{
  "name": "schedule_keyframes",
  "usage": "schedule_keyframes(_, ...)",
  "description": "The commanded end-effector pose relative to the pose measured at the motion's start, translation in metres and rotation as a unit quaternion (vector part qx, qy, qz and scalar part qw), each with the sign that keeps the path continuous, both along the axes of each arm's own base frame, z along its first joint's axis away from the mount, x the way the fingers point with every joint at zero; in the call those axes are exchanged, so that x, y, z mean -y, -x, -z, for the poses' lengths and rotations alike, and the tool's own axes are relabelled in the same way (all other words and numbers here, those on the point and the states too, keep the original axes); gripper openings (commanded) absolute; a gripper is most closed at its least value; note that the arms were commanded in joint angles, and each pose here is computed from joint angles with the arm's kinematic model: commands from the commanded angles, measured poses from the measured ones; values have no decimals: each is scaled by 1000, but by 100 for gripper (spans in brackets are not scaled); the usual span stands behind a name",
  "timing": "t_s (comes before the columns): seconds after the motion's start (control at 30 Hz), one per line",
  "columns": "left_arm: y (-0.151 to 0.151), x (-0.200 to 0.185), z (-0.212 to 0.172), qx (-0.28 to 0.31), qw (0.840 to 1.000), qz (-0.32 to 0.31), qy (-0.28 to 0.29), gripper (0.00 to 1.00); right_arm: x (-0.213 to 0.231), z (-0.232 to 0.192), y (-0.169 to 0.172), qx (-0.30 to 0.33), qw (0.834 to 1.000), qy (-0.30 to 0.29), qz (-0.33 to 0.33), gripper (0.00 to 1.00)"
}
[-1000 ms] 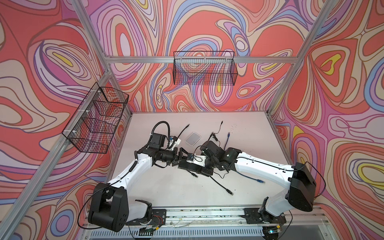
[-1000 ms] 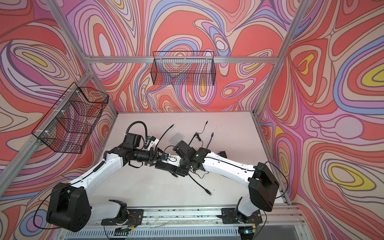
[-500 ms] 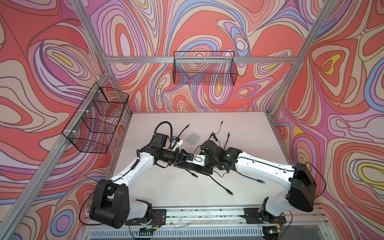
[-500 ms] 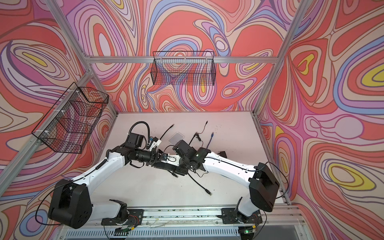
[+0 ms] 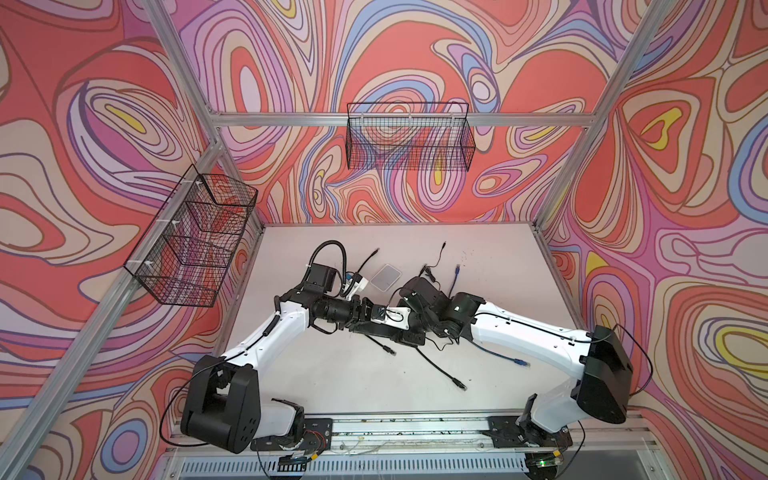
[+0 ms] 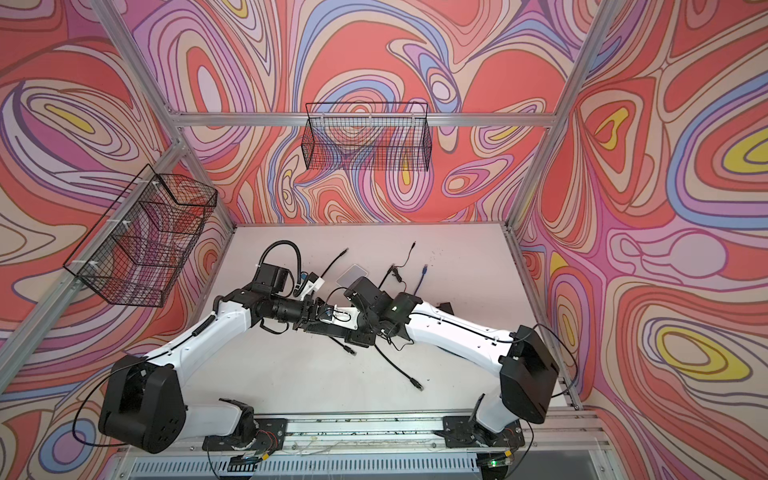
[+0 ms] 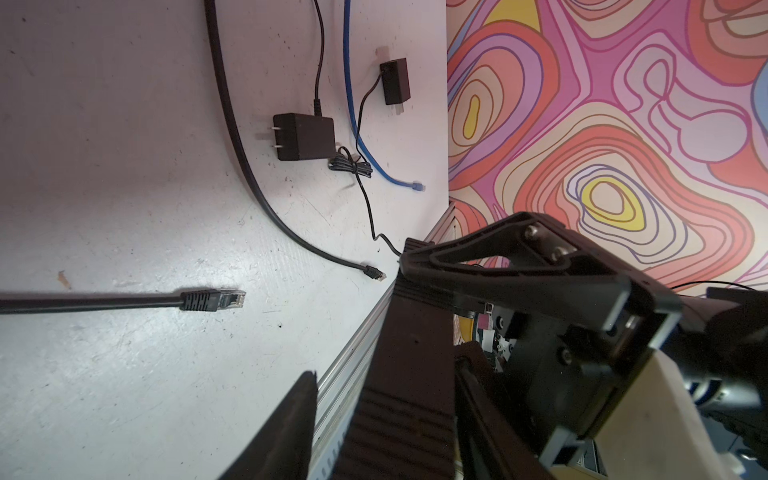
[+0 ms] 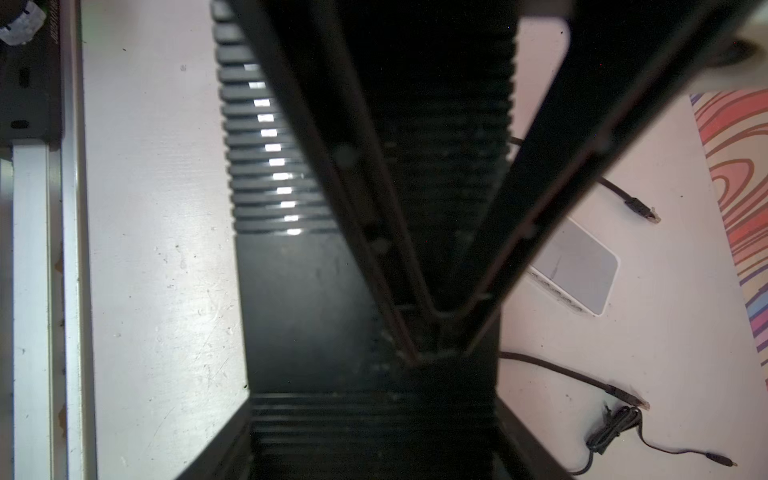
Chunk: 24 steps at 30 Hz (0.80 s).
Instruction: Insert the plug into the switch port
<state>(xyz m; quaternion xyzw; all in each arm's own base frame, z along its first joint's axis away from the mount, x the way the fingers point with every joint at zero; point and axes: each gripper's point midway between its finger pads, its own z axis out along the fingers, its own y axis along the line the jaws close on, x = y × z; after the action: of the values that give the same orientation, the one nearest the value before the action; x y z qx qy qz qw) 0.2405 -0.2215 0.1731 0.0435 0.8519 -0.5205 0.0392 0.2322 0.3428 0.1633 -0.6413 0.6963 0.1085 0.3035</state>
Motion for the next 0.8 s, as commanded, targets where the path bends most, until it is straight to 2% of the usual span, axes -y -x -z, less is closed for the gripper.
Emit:
schedule_keyframes(0.0, 6, 5, -10, 2, 1000, 21, 13, 53, -12, -14, -6, 21, 1000, -19, -9, 56)
schedule_keyframes(0.77, 11, 2, -9, 2, 1000, 28, 5, 54, -9, -14, -11, 34, 999, -16, 3, 54)
